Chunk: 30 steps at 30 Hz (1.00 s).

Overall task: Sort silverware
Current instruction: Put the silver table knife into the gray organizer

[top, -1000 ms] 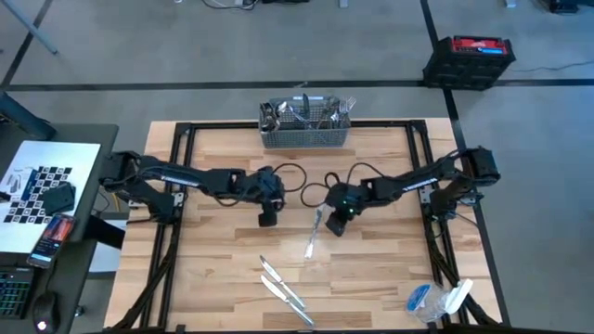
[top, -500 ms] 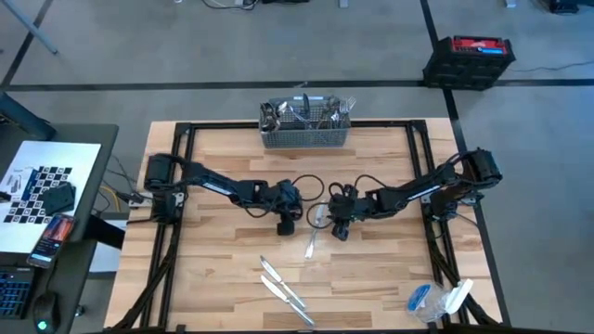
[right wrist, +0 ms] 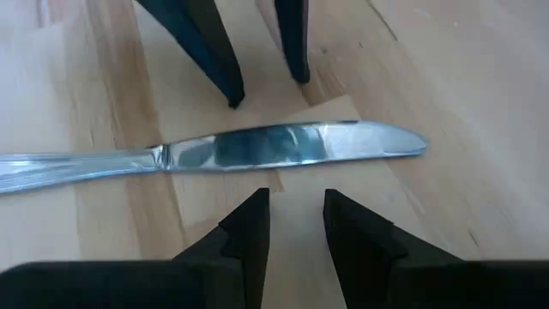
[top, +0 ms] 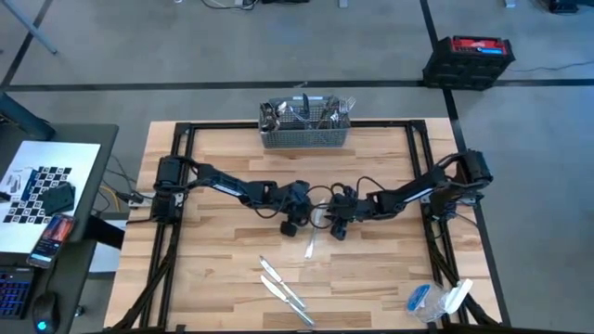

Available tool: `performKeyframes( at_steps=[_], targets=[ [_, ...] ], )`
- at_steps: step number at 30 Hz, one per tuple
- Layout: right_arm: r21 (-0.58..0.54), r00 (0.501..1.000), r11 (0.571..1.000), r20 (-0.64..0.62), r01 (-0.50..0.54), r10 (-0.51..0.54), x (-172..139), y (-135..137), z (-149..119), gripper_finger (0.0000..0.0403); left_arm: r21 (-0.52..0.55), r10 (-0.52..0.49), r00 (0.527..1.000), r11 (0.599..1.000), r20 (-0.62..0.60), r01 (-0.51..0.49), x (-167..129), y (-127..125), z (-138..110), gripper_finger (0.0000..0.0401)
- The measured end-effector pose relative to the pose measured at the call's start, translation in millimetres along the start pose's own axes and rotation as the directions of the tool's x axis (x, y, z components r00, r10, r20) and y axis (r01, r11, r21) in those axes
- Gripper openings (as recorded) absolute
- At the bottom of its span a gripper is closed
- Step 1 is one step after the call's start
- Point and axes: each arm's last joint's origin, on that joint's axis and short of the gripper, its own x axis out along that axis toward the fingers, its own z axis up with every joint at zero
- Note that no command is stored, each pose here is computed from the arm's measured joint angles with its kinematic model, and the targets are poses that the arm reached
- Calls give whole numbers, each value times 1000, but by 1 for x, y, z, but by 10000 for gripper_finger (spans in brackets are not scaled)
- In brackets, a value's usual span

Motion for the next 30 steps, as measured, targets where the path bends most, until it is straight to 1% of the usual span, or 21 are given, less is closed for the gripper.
performKeyframes(
  at_steps=[2,3,5,7,9,12,16,21,25,30],
  targets=[
    [8,1000,1000,20,-15,15,3,3,-1,102,164,18,1000,986,-6,-17,0,1,0,125],
    [8,999,1000,31,-23,23,4,5,-1,102,247,19,1000,969,-5,-17,0,1,1,125],
    [11,998,999,46,-39,38,7,7,-1,102,395,19,1000,919,-6,-15,3,0,-1,125],
    [12,998,999,47,-44,44,8,7,-2,102,473,25,1000,881,-1,-22,7,-1,-2,125],
    [10,999,999,33,-39,39,8,6,-2,102,522,17,1000,853,-11,-8,14,-4,-6,125],
    [-4,999,999,14,-34,34,6,4,-2,102,545,1,1000,838,-31,16,21,-6,-8,125],
    [-36,1000,999,-7,-28,28,1,3,-1,102,542,-4,1000,840,-27,18,22,-5,-9,125],
    [-59,997,998,-70,10,-14,0,-4,-4,102,538,-35,999,843,5,27,22,-2,-10,125],
    [-83,999,997,-48,6,-10,2,-7,-2,102,538,-55,998,842,18,37,23,-1,-11,125],
    [-72,999,997,-35,7,-9,4,-13,1,102,604,-46,999,797,19,25,22,-2,-10,114]
  ],
)
